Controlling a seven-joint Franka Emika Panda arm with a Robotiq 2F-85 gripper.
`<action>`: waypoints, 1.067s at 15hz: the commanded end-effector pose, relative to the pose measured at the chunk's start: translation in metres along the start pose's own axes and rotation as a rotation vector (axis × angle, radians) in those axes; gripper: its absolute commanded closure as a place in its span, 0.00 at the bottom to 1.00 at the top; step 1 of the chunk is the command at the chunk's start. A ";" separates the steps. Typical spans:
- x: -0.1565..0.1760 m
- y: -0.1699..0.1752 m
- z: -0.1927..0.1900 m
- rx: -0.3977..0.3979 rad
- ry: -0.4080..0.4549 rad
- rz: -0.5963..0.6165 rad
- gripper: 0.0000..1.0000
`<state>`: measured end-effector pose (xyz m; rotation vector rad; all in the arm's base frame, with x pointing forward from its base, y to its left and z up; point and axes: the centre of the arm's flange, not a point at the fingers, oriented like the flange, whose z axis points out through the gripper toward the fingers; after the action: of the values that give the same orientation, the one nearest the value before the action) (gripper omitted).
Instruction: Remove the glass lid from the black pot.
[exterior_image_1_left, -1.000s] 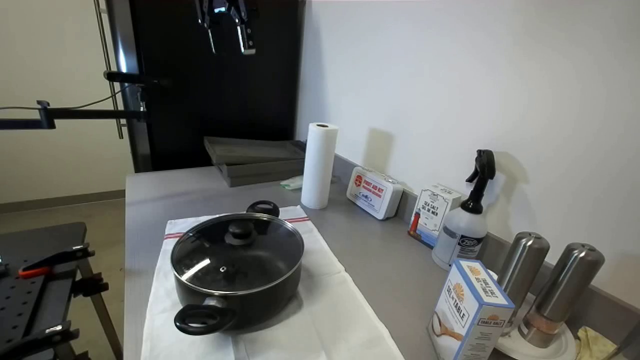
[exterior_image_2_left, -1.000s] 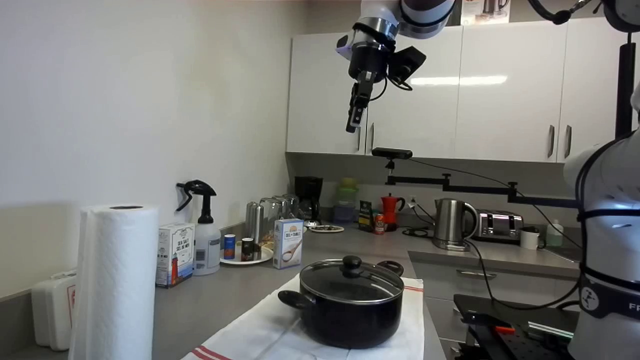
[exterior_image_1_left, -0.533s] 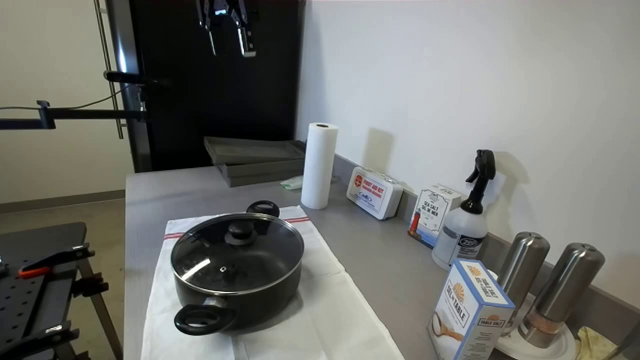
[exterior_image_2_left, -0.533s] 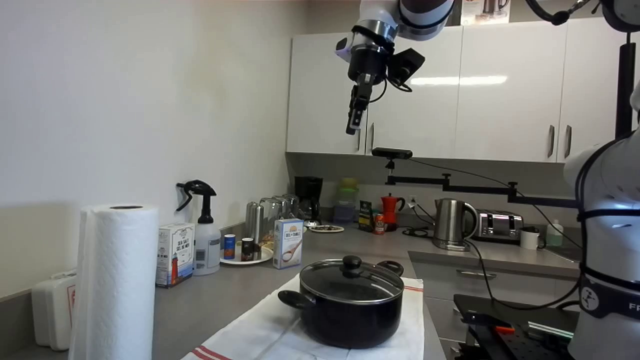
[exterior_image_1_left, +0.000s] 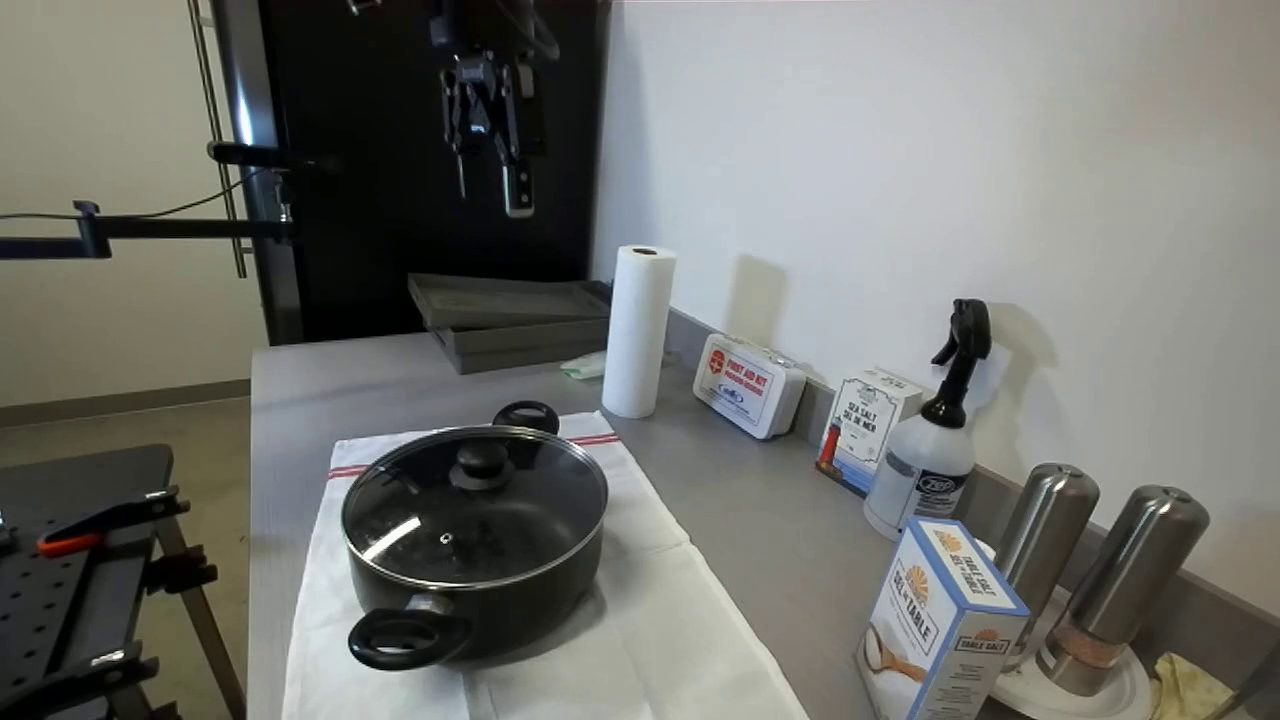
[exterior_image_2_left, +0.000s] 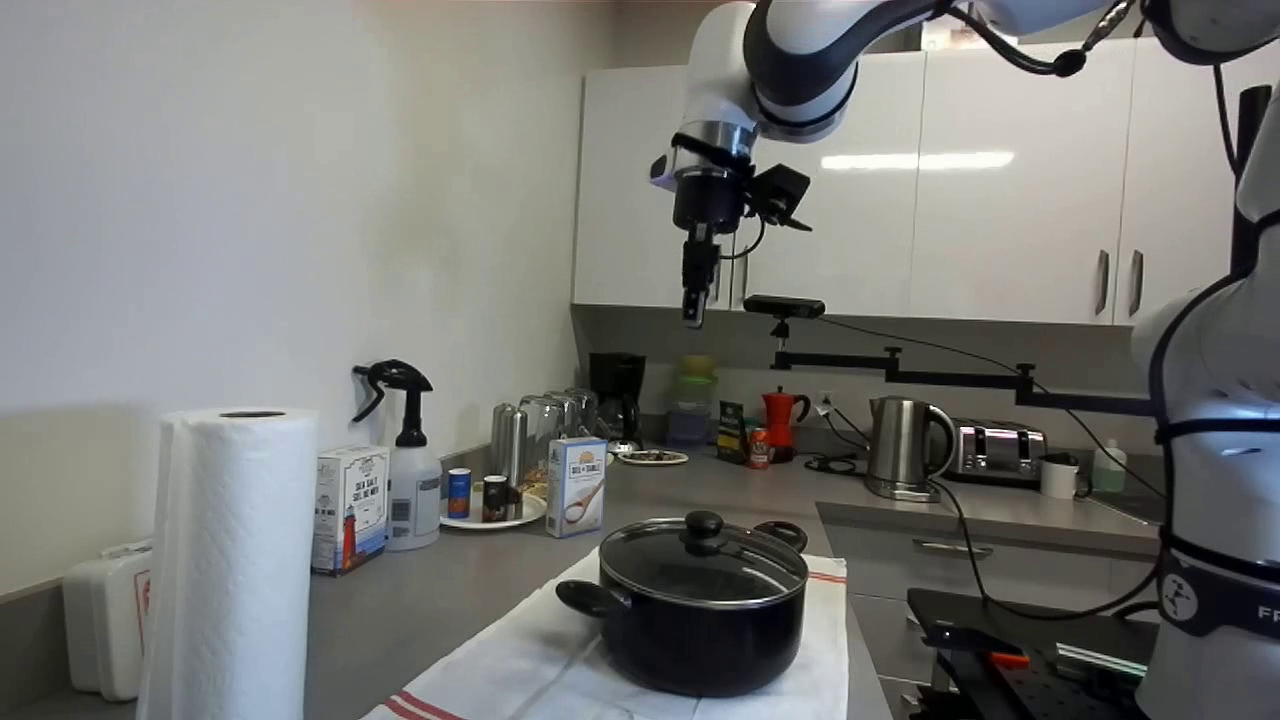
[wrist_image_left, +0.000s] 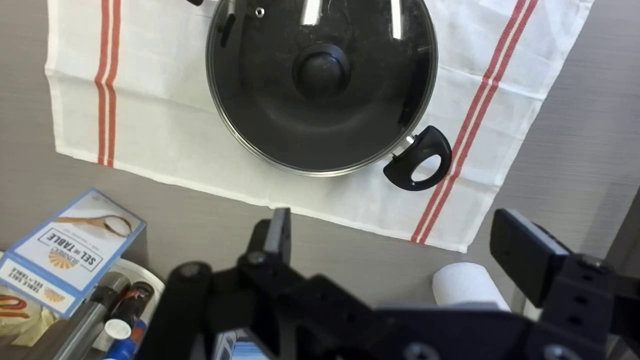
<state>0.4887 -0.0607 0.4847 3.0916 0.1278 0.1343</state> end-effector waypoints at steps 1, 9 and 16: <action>0.017 0.012 0.048 -0.013 -0.033 0.094 0.00; -0.003 0.034 0.148 -0.007 -0.154 0.242 0.00; -0.031 0.029 0.190 0.016 -0.221 0.278 0.00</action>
<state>0.4864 -0.1037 0.3057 3.0925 -0.2705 -0.2199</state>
